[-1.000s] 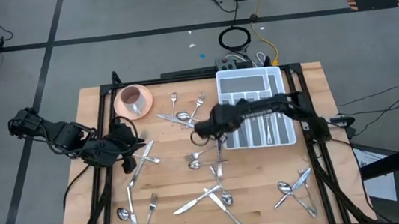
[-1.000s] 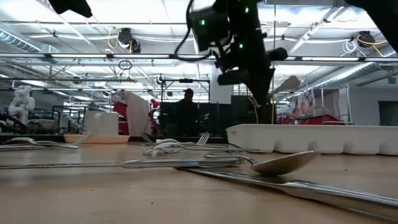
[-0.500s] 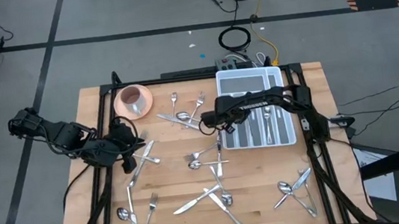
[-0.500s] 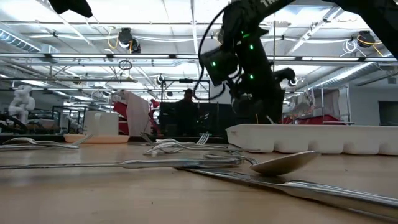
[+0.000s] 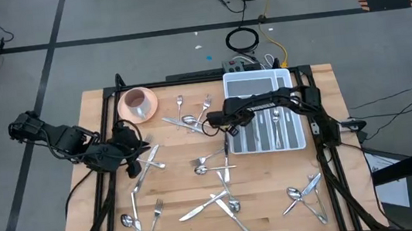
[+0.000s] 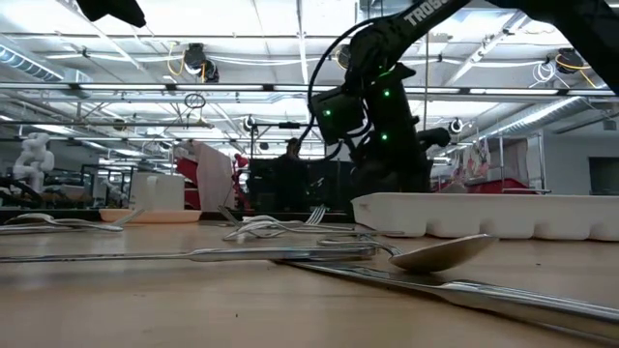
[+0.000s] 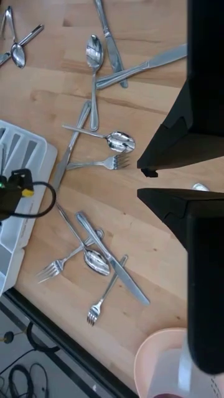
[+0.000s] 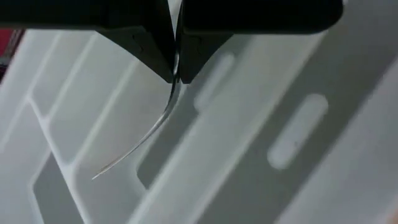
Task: Sort silverware
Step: Put the silver fork into the white silverware tray, then put the silver knife into the white silverware tray
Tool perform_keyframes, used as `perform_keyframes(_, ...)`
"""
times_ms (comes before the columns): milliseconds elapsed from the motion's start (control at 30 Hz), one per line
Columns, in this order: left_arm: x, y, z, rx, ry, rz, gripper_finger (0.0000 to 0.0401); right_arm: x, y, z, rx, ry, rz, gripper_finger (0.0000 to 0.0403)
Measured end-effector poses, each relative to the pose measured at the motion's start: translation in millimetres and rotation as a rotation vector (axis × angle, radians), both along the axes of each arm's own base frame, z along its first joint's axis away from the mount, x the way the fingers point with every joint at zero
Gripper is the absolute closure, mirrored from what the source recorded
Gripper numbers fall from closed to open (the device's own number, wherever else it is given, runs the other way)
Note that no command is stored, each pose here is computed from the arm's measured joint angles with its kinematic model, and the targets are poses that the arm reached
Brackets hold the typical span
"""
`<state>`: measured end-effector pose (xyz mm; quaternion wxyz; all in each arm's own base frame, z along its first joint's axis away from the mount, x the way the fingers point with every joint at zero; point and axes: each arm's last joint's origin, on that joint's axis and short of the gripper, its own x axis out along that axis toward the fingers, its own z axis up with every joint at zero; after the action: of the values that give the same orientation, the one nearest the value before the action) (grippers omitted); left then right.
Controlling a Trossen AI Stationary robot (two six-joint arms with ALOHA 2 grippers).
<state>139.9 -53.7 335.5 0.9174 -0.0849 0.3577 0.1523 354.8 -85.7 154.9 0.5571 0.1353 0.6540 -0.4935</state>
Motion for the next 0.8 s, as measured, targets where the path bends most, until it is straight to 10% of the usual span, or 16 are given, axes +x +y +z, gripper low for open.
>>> perform_keyframes(800, 0.0, 0.0, 0.0, 0.000, 0.000, 0.000, 0.0336, 2.8, 6.3, 7.4, 0.012, -0.014, 0.065, 0.0270)
